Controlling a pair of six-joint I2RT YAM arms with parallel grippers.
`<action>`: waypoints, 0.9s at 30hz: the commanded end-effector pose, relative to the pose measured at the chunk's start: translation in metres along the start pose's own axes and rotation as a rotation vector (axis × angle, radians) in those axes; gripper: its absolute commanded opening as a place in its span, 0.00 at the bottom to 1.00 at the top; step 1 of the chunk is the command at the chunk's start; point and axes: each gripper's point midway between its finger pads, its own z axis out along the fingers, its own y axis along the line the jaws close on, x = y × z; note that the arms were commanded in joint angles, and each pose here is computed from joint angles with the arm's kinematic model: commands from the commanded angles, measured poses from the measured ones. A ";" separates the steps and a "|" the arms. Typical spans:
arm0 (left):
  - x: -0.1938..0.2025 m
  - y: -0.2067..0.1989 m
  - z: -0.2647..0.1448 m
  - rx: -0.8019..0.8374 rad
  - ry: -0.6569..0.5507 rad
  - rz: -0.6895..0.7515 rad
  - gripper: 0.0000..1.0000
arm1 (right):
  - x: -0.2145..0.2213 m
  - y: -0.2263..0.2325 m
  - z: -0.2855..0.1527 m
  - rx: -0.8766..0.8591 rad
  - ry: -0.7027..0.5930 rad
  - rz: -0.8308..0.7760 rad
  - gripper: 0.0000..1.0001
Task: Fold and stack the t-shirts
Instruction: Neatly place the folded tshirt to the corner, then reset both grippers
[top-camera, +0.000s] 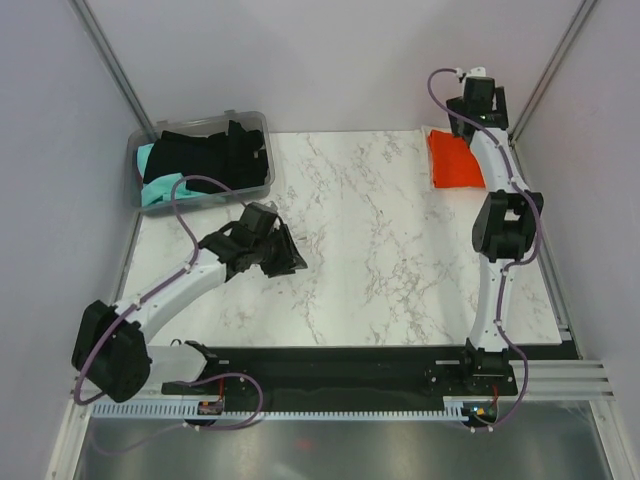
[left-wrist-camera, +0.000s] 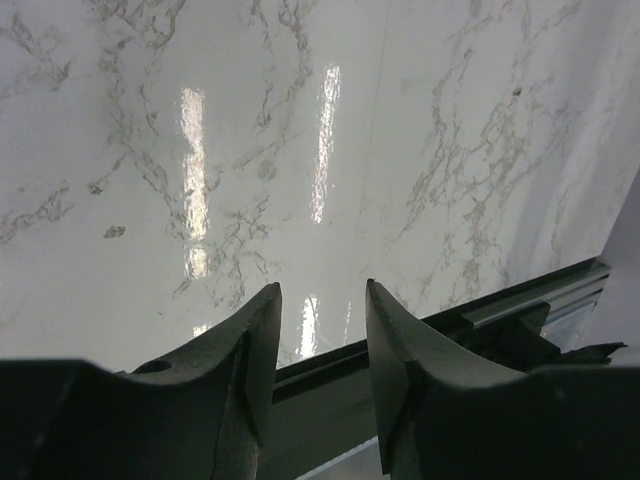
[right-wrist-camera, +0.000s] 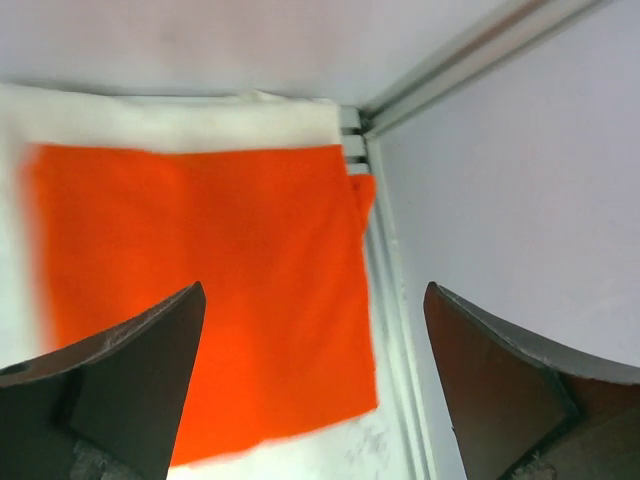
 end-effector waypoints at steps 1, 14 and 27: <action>0.002 -0.013 -0.025 0.085 -0.036 -0.070 0.47 | -0.068 0.020 -0.102 -0.112 -0.124 0.085 0.98; 0.067 0.023 -0.070 0.383 -0.100 -0.409 0.54 | 0.013 0.147 -0.338 -0.766 -0.039 0.364 0.98; 0.100 0.015 -0.088 0.735 -0.060 -0.393 0.56 | 0.229 0.143 -0.417 -0.927 0.223 1.018 0.98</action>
